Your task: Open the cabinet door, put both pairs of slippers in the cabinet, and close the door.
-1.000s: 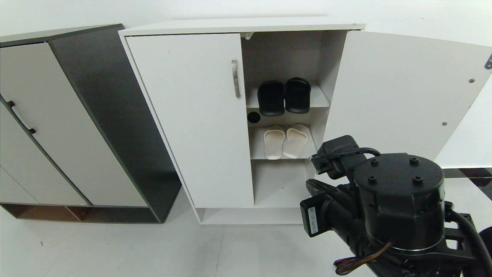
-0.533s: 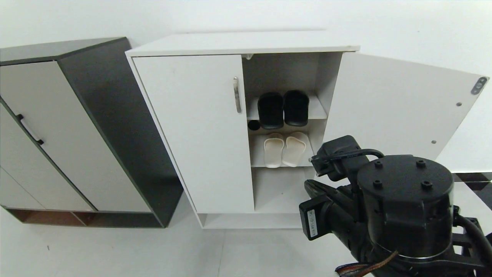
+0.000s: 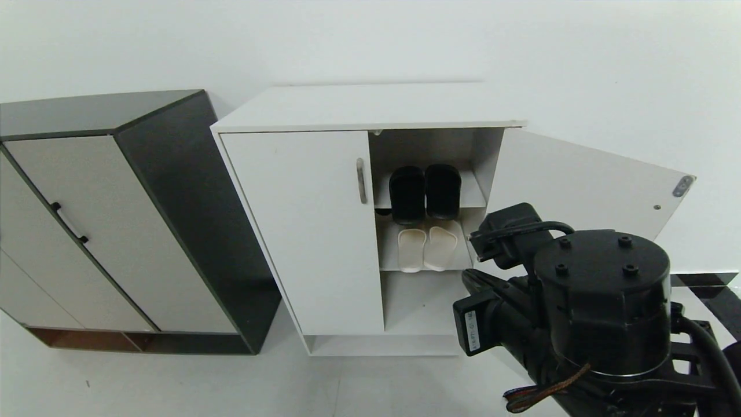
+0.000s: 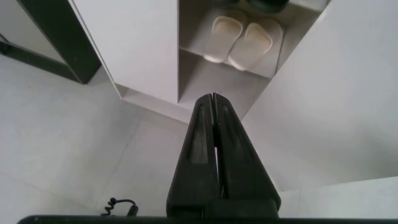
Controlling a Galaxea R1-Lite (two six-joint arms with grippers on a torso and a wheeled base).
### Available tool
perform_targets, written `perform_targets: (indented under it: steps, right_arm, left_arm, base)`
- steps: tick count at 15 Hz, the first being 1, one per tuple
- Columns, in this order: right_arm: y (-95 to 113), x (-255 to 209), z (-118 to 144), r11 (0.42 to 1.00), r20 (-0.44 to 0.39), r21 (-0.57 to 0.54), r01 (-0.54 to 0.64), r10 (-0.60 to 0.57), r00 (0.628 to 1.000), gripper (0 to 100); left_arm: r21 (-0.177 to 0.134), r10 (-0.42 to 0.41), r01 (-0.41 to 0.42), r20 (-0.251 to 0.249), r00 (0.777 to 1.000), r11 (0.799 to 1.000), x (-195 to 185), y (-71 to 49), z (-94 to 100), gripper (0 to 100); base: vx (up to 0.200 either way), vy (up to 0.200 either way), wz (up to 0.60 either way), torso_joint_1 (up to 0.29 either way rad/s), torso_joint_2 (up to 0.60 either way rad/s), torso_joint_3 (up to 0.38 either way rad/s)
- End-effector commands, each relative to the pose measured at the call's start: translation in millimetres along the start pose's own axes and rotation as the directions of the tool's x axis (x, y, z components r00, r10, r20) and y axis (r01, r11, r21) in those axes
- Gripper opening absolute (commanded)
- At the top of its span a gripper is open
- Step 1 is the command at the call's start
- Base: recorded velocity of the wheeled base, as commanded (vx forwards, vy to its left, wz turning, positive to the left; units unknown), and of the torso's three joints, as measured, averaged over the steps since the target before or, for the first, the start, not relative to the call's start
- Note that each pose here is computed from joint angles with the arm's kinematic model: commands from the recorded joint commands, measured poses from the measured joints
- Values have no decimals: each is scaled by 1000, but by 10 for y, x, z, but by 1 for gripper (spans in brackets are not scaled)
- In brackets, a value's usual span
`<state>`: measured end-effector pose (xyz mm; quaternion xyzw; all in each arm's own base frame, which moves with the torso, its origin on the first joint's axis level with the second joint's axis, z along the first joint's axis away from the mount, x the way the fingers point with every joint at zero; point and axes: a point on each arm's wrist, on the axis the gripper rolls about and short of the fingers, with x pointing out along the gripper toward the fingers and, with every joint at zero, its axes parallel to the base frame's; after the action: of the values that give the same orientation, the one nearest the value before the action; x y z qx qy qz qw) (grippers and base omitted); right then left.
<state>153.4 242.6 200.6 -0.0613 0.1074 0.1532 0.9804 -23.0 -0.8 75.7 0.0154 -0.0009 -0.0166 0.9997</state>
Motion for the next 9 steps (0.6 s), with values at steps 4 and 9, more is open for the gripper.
perform_targets:
  steps: [4,9]
  right_arm:
    - [-13,23,-7,1000,-4,-2,9,-9,1000,0]
    - [-21,26,3,1000,-1,-3,10,-10,1000,0]
  left_arm:
    - [0,-1,1,-1,1000,1000,1,0,1,0]
    - [0,-1,1,-1,1000,1000,1,0,1,0]
  base:
    - [0,0,0,163,-483,-312]
    - [0,0,0,202,-506,-314]
